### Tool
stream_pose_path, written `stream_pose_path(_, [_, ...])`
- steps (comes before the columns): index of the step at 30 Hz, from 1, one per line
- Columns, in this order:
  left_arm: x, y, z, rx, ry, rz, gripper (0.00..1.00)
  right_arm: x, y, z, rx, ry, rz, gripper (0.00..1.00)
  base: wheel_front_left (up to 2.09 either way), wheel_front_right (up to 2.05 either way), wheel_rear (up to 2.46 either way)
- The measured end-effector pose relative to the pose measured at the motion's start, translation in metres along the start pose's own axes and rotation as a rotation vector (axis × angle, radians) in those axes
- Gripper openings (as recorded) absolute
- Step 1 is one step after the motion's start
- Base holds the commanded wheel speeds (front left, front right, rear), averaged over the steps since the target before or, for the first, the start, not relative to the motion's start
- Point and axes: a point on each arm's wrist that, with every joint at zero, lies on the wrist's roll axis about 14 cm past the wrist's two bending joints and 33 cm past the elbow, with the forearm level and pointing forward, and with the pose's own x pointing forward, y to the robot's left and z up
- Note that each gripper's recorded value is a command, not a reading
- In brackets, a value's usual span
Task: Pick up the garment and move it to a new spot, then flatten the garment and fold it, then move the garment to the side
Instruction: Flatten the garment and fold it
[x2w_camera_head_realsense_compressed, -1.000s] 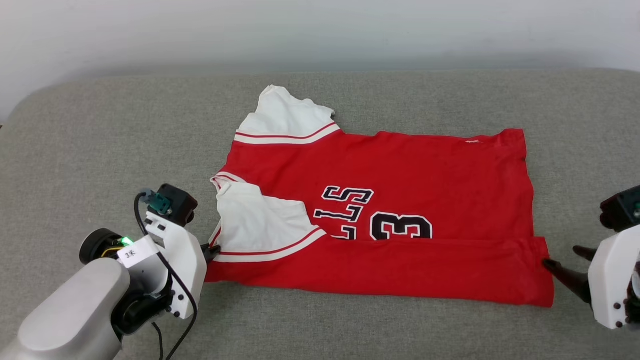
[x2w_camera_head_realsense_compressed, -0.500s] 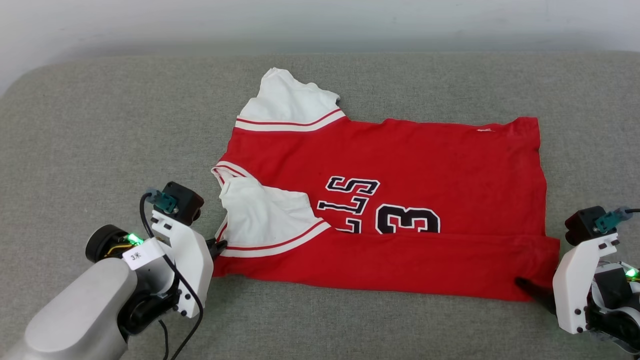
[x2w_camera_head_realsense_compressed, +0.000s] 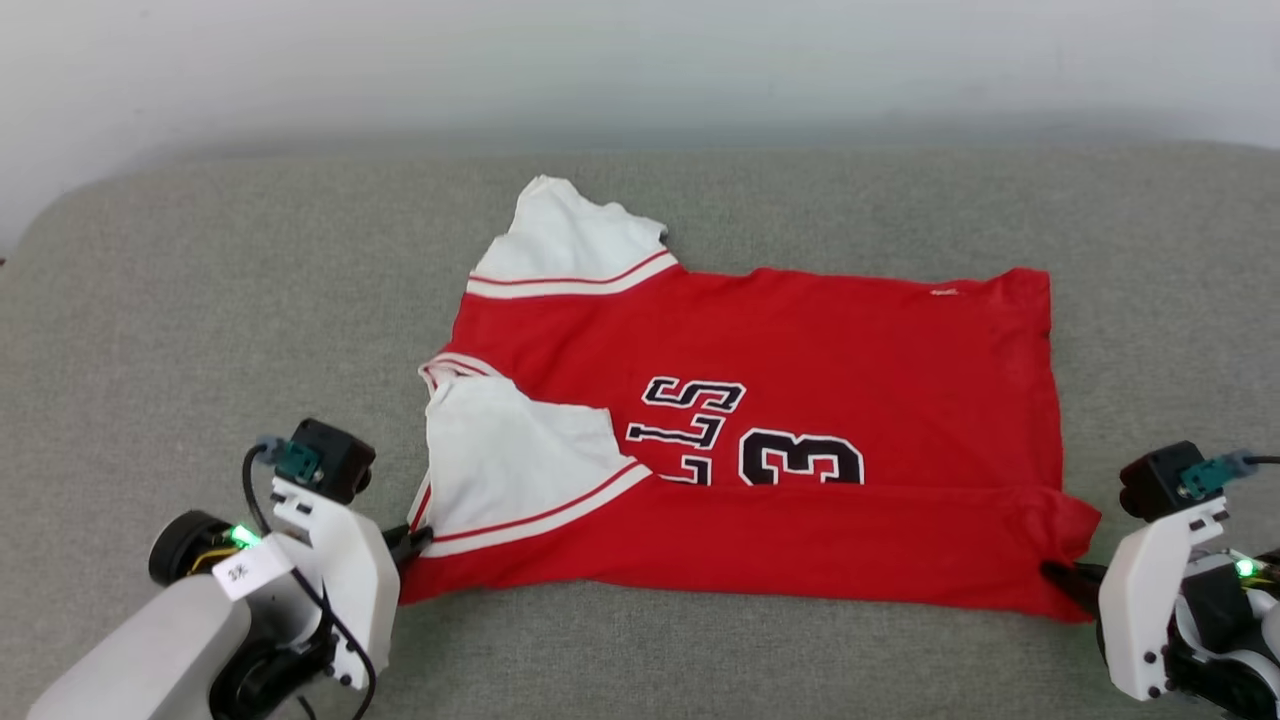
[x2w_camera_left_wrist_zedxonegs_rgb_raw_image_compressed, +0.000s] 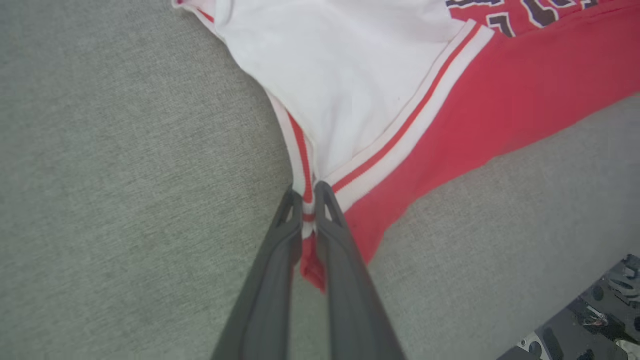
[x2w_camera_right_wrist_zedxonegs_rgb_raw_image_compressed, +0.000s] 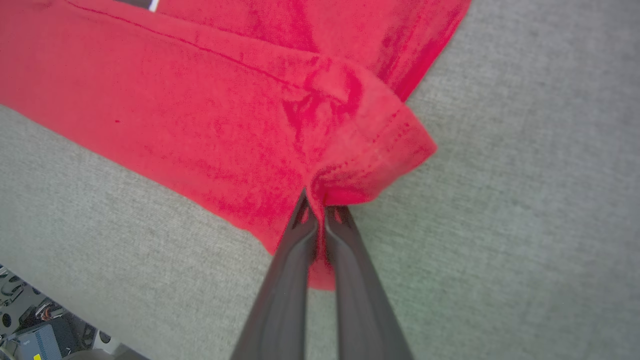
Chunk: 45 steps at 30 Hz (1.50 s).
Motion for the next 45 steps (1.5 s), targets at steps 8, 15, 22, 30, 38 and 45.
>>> stream_pose_path(8, [-0.026,-0.014,-0.006,-0.004,-0.036,0.0,0.0,-0.031,-0.002,0.009,-0.04,-0.086,-0.003,0.0,0.0,0.0,0.0])
stream_pose_path(15, [-0.044,-0.027,-0.02,-0.024,-0.033,0.0,0.0,-0.051,0.0,0.004,-0.06,-0.096,0.003,0.0,0.0,0.0,0.0])
stream_pose_path(22, [-0.047,-0.03,-0.039,-0.079,0.006,0.004,0.0,-0.055,-0.002,-0.016,-0.016,-0.05,-0.005,0.0,0.0,0.0,0.0])
stream_pose_path(30, [-0.033,-0.021,-0.06,-0.136,0.069,0.025,0.0,-0.037,0.001,-0.045,0.035,0.034,-0.012,0.0,0.0,0.0,0.0])
stream_pose_path(38, [-0.029,-0.011,-0.064,-0.133,0.04,0.061,1.0,-0.031,0.004,-0.037,0.063,-0.067,-0.014,1.0,0.0,0.0,0.0])
stream_pose_path(45, [-0.039,-0.001,-0.022,-0.064,-0.127,0.101,1.0,-0.054,0.0,0.015,0.014,-0.346,-0.053,1.0,0.0,0.0,0.0])
